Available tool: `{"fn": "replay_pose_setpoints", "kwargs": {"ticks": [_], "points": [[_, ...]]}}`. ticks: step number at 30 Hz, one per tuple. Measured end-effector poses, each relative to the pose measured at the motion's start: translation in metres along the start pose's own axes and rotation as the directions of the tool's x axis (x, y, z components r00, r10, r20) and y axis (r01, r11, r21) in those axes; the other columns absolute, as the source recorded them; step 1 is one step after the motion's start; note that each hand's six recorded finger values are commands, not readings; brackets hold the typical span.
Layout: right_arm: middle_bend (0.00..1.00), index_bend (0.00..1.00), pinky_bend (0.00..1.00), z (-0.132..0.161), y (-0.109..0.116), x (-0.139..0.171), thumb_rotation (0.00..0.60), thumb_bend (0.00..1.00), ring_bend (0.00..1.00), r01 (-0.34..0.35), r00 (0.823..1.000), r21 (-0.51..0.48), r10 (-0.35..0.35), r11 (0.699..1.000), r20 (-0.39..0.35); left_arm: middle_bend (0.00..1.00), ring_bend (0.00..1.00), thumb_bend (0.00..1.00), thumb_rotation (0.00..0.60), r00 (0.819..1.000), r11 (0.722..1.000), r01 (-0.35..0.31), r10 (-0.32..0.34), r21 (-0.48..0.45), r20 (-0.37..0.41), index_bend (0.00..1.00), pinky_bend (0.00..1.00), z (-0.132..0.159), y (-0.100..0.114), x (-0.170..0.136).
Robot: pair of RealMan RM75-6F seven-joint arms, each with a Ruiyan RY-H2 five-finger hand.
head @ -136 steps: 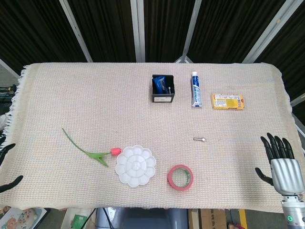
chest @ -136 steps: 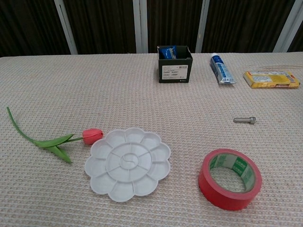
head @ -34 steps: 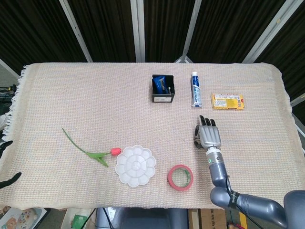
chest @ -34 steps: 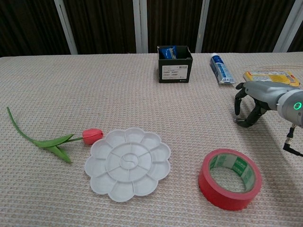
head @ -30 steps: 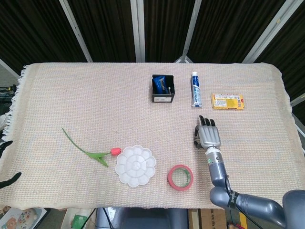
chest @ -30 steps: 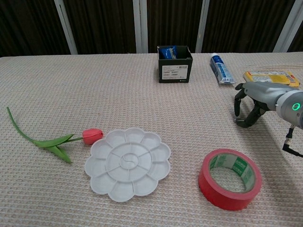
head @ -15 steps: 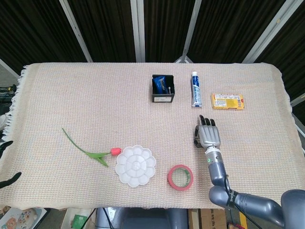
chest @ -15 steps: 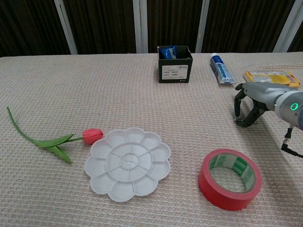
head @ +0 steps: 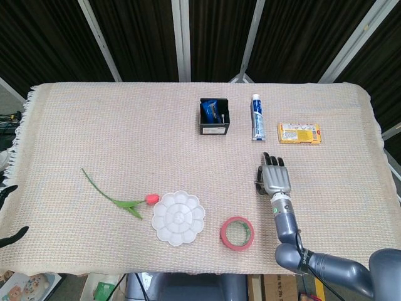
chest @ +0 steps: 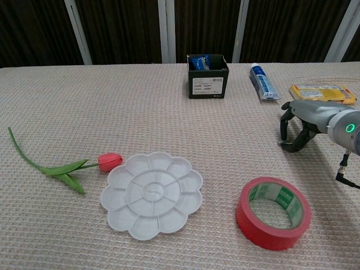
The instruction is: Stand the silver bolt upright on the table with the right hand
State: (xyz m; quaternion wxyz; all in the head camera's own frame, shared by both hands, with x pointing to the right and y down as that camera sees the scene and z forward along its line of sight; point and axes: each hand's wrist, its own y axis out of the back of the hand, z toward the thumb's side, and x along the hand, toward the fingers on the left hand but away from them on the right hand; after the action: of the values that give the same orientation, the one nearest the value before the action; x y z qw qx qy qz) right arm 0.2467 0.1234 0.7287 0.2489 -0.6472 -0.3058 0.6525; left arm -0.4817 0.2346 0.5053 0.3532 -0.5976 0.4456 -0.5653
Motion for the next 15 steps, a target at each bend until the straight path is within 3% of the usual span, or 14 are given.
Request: {"fn": "replay_pose_setpoints", "kwargs": {"ticks": [15], "points": [[0.04,0.6,0.09,0.0046,0.0054,0.0032,0.6,0.37,0.1,0.009,1.0,-0.027,-0.009,1.0,-0.021,0.0,0.0,0.25,0.6,1.0,1.0,-0.001,0.001,0.001,-0.001,0.19,0.0,-0.0001,0.0001,-0.0003]]}}
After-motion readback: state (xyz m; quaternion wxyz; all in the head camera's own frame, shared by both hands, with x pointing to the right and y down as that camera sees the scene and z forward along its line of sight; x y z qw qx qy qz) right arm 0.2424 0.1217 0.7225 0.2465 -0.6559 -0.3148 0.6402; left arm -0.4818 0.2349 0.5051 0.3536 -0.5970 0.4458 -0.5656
